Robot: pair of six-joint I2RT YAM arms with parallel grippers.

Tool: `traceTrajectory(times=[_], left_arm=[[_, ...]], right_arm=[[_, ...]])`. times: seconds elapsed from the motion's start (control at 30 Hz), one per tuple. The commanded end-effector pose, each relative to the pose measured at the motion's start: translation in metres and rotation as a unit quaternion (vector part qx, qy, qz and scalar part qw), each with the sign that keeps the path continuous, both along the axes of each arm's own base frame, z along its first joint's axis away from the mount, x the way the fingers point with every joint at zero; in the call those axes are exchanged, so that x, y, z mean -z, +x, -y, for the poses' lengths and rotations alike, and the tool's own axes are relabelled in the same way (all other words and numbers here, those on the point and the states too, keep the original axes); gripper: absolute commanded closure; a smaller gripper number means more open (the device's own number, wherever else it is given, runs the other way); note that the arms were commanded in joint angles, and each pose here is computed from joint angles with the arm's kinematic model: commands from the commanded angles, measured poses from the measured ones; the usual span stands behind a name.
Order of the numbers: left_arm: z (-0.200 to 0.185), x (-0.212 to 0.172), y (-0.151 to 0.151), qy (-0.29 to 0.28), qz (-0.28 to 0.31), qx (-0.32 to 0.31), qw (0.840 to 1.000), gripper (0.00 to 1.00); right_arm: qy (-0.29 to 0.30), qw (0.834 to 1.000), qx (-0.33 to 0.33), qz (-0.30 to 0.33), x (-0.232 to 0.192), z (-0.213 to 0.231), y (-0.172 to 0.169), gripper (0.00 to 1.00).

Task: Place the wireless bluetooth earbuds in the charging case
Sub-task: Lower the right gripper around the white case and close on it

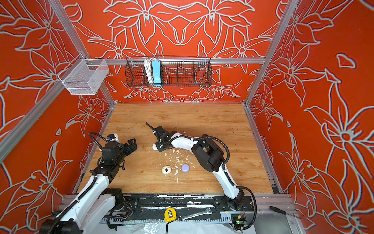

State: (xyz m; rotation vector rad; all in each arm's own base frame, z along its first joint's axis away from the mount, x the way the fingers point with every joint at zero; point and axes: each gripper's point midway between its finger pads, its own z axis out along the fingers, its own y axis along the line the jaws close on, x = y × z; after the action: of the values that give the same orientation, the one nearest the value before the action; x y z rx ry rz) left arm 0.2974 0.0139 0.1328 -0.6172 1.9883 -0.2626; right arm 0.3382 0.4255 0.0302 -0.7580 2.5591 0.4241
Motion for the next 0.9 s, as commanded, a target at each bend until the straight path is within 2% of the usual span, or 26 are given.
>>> traceTrajectory(times=[0.0, 0.3, 0.5, 0.57, 0.7, 0.87], left_arm=[[-0.003, -0.002, -0.001, -0.002, 0.007, -0.01, 1.0, 0.03], [-0.012, -0.002, -0.006, 0.002, 0.003, -0.038, 0.999, 0.03], [-0.023, 0.001, -0.013, 0.003, -0.001, -0.073, 0.997, 0.03], [-0.022, 0.001, -0.013, 0.003, -0.002, -0.071, 0.997, 0.03], [-0.02, 0.001, -0.01, 0.003, -0.007, -0.064, 0.998, 0.03], [-0.016, 0.005, 0.0, -0.001, -0.029, -0.045, 0.999, 0.03]], right_arm=[[0.006, 1.0, -0.006, -0.013, -0.005, -0.006, -0.018, 0.84], [0.021, 0.999, -0.043, 0.005, -0.015, -0.027, -0.038, 0.84], [0.009, 0.996, -0.075, 0.055, -0.029, -0.026, -0.033, 0.81], [-0.003, 0.992, -0.094, 0.086, -0.036, -0.022, -0.028, 0.69], [-0.011, 0.978, -0.16, 0.136, -0.044, -0.021, -0.024, 0.57], [0.006, 0.956, -0.254, 0.148, -0.043, -0.022, -0.029, 0.36]])
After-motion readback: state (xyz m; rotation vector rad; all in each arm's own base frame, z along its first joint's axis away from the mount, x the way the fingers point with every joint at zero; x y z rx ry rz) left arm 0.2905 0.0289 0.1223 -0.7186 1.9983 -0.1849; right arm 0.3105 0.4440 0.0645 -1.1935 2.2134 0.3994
